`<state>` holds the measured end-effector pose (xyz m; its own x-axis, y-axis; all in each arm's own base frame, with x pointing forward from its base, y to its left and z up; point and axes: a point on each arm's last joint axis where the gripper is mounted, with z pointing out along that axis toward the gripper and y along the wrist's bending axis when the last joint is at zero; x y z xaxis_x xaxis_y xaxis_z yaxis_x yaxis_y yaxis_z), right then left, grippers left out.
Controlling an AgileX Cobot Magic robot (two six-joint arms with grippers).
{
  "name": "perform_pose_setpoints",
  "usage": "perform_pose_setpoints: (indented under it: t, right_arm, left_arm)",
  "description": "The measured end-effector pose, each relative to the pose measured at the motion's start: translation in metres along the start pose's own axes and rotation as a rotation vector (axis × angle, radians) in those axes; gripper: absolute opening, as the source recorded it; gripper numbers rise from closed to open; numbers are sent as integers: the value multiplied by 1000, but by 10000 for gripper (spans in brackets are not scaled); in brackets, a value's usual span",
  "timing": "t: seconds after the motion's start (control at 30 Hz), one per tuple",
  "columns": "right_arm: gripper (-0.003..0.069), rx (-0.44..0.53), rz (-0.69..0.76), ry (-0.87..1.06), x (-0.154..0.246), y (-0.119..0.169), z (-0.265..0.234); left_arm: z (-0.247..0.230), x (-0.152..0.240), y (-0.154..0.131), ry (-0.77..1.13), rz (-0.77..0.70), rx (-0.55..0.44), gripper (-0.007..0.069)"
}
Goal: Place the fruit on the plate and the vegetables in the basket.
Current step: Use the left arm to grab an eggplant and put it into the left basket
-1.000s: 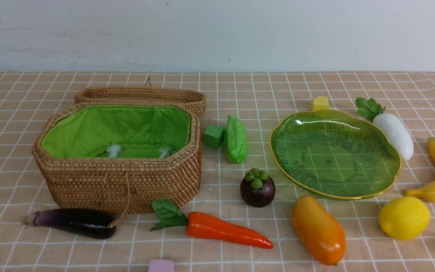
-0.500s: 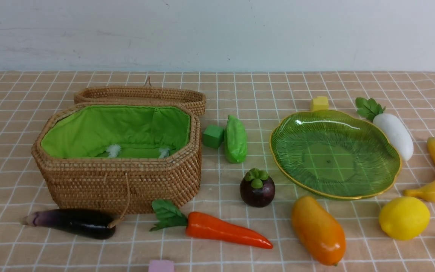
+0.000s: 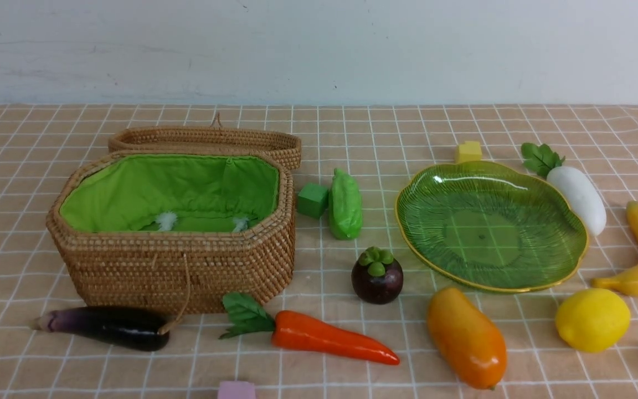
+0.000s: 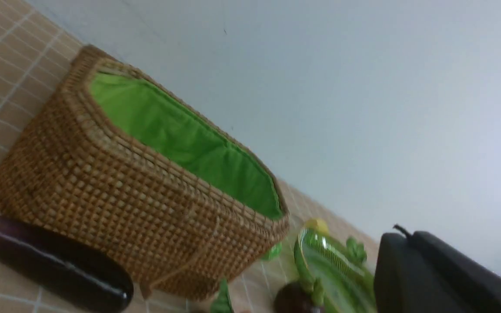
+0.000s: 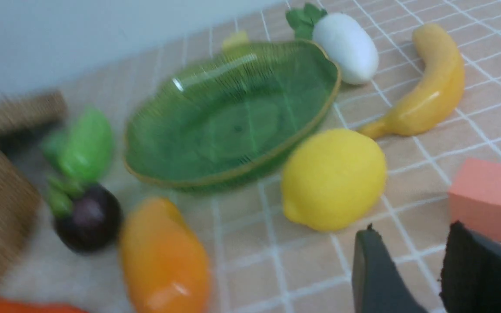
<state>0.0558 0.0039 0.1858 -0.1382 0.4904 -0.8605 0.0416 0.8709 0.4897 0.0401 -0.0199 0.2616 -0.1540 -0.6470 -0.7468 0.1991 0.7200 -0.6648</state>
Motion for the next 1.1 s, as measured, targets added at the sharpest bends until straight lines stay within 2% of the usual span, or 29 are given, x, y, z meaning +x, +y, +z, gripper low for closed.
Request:
perform_pose_setpoints:
  t: [0.03, 0.07, 0.1, 0.17, 0.3, 0.37, 0.4, 0.43, 0.47, 0.53, 0.67, 0.7, 0.8, 1.0, 1.1]
  right_arm:
    - [242, -11, 56, -13, -1, 1, 0]
    - [242, -38, 190, -57, -5, 3, 0]
    - [240, -52, 259, -84, -8, 4, 0]
    - [235, -71, 340, -115, -11, 4, -1]
    - [207, -105, 360, -28, -18, 16, -6]
    - [187, -151, 267, 54, -32, 33, -14]
    - [171, -193, 158, 124, -49, 48, -20]
    - [171, -193, 158, 124, -49, 48, -20]
    - [153, -253, -4, 202, -74, 69, -29]
    - [130, -311, -202, 313, -104, 93, -33]
    - [123, -399, -451, 452, -137, 120, -41]
    - [122, -421, -514, 490, -144, 125, -40]
    - [123, -467, -636, 522, -156, 135, -42]
    - [124, -494, -725, 509, -157, 135, -42]
    - [125, -496, -742, 514, -157, 135, -42]
  left_arm:
    - [0, 0, -1, 11, 10, -1, -13]
    - [2, -4, -10, 86, 47, -6, -13]
    - [4, -5, -13, 149, 70, -17, -13]
    - [10, -5, -17, 270, 103, -44, -13]
    - [23, -8, -18, 365, 140, -84, -13]
    - [30, -11, -20, 391, 145, -94, -13]
    - [34, -15, -23, 437, 180, -102, -13]
    - [34, -16, -25, 441, 187, -97, -13]
    - [41, -21, -28, 528, 264, -114, -13]
    - [54, -32, -36, 700, 397, -131, -13]
    - [76, -41, -44, 905, 568, -115, -13]
    - [84, -42, -46, 975, 652, -91, -13]
    - [111, -38, -47, 1137, 904, -13, -13]
    - [155, -14, -28, 1288, 1103, 58, -12]
    - [175, 2, -13, 1366, 1173, 89, 38]
